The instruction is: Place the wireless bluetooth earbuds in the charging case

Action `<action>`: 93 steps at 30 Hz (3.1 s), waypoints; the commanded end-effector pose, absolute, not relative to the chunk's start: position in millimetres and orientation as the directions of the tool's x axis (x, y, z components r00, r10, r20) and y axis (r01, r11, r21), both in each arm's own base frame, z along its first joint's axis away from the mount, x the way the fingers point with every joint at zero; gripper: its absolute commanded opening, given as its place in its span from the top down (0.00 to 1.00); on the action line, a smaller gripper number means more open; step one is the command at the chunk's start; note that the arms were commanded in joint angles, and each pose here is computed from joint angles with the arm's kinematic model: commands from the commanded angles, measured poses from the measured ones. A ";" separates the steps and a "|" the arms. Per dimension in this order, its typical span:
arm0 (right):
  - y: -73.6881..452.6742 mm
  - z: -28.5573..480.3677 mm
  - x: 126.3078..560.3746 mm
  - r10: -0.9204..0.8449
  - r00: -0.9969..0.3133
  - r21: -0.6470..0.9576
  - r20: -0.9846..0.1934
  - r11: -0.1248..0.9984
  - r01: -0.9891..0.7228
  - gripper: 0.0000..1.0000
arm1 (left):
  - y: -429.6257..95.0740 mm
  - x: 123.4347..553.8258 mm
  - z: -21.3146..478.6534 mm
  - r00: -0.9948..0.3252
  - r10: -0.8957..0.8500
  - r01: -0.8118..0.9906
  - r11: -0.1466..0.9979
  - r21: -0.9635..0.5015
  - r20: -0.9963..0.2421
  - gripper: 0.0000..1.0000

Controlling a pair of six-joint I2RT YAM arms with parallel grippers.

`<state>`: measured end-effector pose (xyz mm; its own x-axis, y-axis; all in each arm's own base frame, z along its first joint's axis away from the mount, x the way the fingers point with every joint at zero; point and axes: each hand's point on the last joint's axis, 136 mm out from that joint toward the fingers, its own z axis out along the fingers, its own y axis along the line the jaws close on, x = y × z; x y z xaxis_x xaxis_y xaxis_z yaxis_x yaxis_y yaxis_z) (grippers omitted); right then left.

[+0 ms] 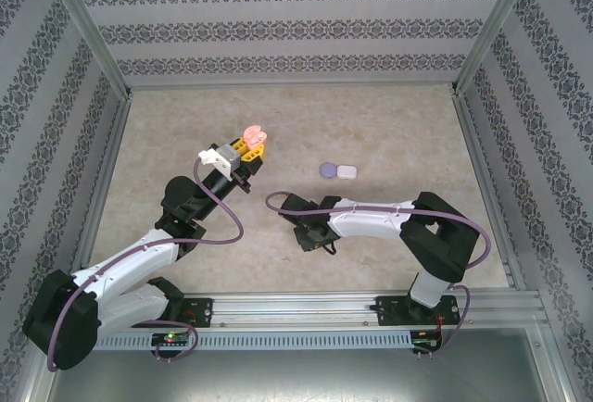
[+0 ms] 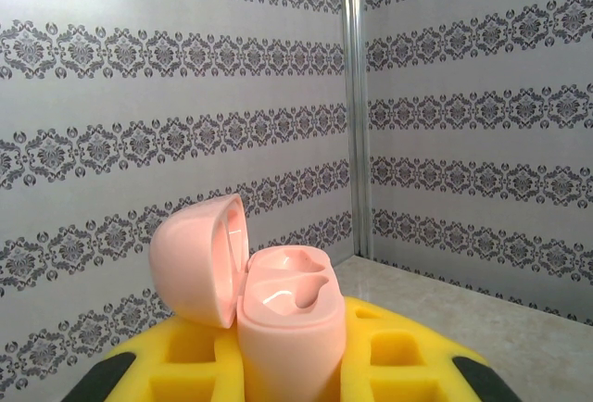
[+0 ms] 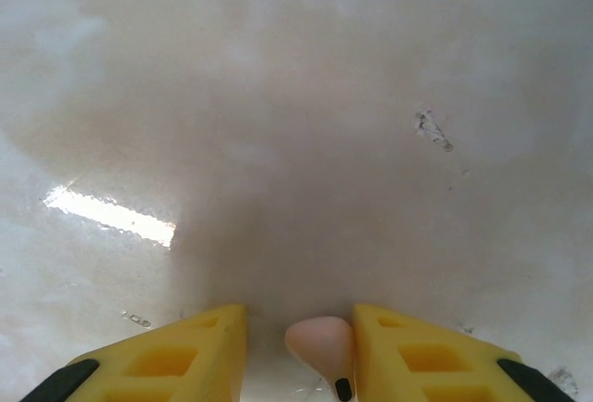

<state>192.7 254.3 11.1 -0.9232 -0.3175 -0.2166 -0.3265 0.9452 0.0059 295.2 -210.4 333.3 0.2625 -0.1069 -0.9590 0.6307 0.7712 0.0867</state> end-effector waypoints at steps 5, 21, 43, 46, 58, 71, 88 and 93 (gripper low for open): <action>235.0 -2.4 178.4 -0.341 -0.927 -0.054 -0.155 0.940 -0.336 0.67 | -211.9 292.0 342.8 0.287 -0.113 0.632 0.769 0.099 -0.951 1.00; 230.0 -0.2 176.7 -0.327 -0.930 -0.050 -0.170 0.945 -0.323 0.84 | -212.7 291.8 345.6 0.287 -0.117 0.636 0.765 0.098 -0.951 1.00; 238.6 248.5 264.0 -0.005 -0.713 0.295 -0.701 0.909 -0.295 0.85 | -230.4 286.0 354.3 0.307 -0.082 0.698 0.696 0.166 -0.948 1.00; 235.5 304.1 276.1 0.051 -0.627 0.324 -0.777 0.887 -0.330 0.85 | -234.8 287.6 349.3 0.301 -0.072 0.710 0.682 0.173 -0.951 1.00; 266.7 418.1 286.5 0.115 -0.413 0.339 -0.903 0.781 -0.525 0.85 | -263.9 285.9 334.7 0.317 -0.050 0.794 0.559 0.237 -0.947 1.00; 294.1 409.1 279.8 0.126 -0.350 0.332 -0.928 0.703 -0.629 0.84 | -282.5 302.1 347.9 0.333 -0.102 0.817 0.527 0.233 -0.937 1.00; 304.1 389.7 281.8 0.139 -0.374 0.363 -0.917 0.680 -0.637 0.84 | -282.1 298.0 356.6 0.330 -0.137 0.828 0.518 0.217 -0.934 1.00; 306.5 382.4 285.5 0.132 -0.387 0.365 -0.913 0.687 -0.629 0.84 | -281.4 295.8 359.8 0.333 -0.142 0.829 0.515 0.217 -0.932 1.00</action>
